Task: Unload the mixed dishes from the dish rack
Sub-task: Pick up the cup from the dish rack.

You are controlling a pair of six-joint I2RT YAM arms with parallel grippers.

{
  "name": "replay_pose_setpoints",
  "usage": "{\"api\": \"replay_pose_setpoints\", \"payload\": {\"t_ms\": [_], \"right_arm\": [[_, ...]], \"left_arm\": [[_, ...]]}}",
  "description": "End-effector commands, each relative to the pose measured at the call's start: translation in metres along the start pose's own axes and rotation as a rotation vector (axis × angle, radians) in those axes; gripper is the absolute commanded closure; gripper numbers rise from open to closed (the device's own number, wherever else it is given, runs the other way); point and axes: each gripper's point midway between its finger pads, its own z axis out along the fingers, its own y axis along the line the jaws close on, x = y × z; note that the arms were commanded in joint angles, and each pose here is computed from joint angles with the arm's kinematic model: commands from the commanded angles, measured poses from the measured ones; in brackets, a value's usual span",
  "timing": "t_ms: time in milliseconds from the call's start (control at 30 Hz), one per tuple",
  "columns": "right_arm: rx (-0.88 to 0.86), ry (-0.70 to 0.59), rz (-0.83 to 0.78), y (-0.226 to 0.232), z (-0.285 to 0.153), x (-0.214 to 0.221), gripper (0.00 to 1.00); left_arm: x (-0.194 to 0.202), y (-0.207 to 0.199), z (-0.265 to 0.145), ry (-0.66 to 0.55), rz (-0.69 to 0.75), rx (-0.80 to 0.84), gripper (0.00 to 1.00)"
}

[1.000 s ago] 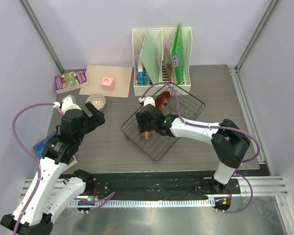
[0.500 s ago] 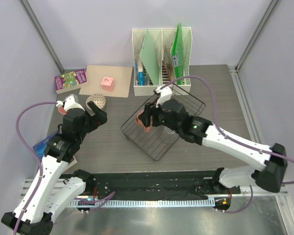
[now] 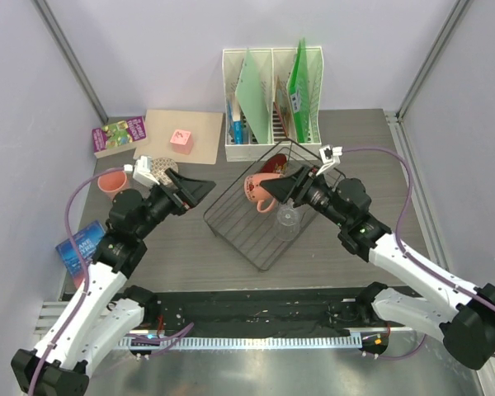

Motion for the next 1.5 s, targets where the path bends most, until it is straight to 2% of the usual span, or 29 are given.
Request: {"api": "replay_pose_setpoints", "payload": {"t_ms": [0,200,467,633,800,967,1067,1133,1167,1200,1233,1267,1300,1333,1367,1400,1433,1467], "right_arm": [[-0.384,-0.086,0.115,0.077,-0.014,-0.032,0.99],[-0.485,-0.087,0.234,0.079,-0.008,-0.030,0.99],[-0.516,-0.072,0.300,0.072,0.007,-0.025,0.99],[-0.507,-0.054,0.315,0.066,0.015,-0.019,0.99],[-0.503,-0.035,0.332,0.061,0.018,-0.012,0.99],[-0.499,-0.011,0.334,0.059,0.021,-0.004,0.99],[-0.500,-0.001,0.328,0.060,0.020,-0.002,0.99],[-0.483,0.009,0.311,0.057,0.021,0.001,0.99],[-0.454,0.025,0.312,0.053,0.022,0.004,0.99],[-0.436,0.026,0.299,0.051,0.023,0.004,0.99],[-0.406,0.026,0.259,0.046,0.025,0.006,0.89],[-0.325,0.060,0.245,0.036,0.029,0.010,0.48],[-0.257,0.052,0.162,0.024,0.034,0.011,0.31],[-0.177,0.054,0.114,0.012,0.037,0.012,0.20],[-0.028,0.126,0.097,-0.008,0.036,0.024,0.06],[0.036,0.115,0.049,-0.014,0.031,0.018,0.01],[0.117,0.102,-0.001,-0.026,0.028,0.014,0.00],[0.255,0.097,-0.063,-0.050,0.019,0.011,0.00]], "left_arm": [[-0.003,-0.068,-0.008,0.013,-0.068,0.362,0.06],[0.010,-0.090,-0.005,0.092,-0.108,0.521,0.11],[0.022,-0.099,-0.003,0.113,-0.090,0.546,0.15],[0.032,-0.101,0.001,0.135,-0.094,0.560,0.23],[0.046,-0.102,0.008,0.171,-0.101,0.561,0.47],[0.059,-0.100,0.017,0.202,-0.098,0.548,0.55],[0.063,-0.101,0.019,0.215,-0.092,0.548,0.68],[0.063,-0.101,0.019,0.216,-0.090,0.546,0.93],[0.063,-0.099,0.021,0.213,-0.077,0.536,1.00],[0.064,-0.097,0.021,0.222,-0.071,0.505,1.00],[0.062,-0.094,0.023,0.218,-0.060,0.479,1.00],[0.070,-0.080,0.026,0.245,-0.031,0.409,1.00],[0.059,-0.086,0.023,0.214,-0.003,0.393,1.00],[0.057,-0.083,0.023,0.217,0.021,0.355,1.00],[0.065,-0.064,0.022,0.257,0.042,0.254,1.00],[0.053,-0.070,0.017,0.227,0.108,0.246,1.00],[0.050,-0.065,0.014,0.219,0.136,0.204,1.00],[0.049,-0.039,0.012,0.217,0.154,0.061,1.00]]}}
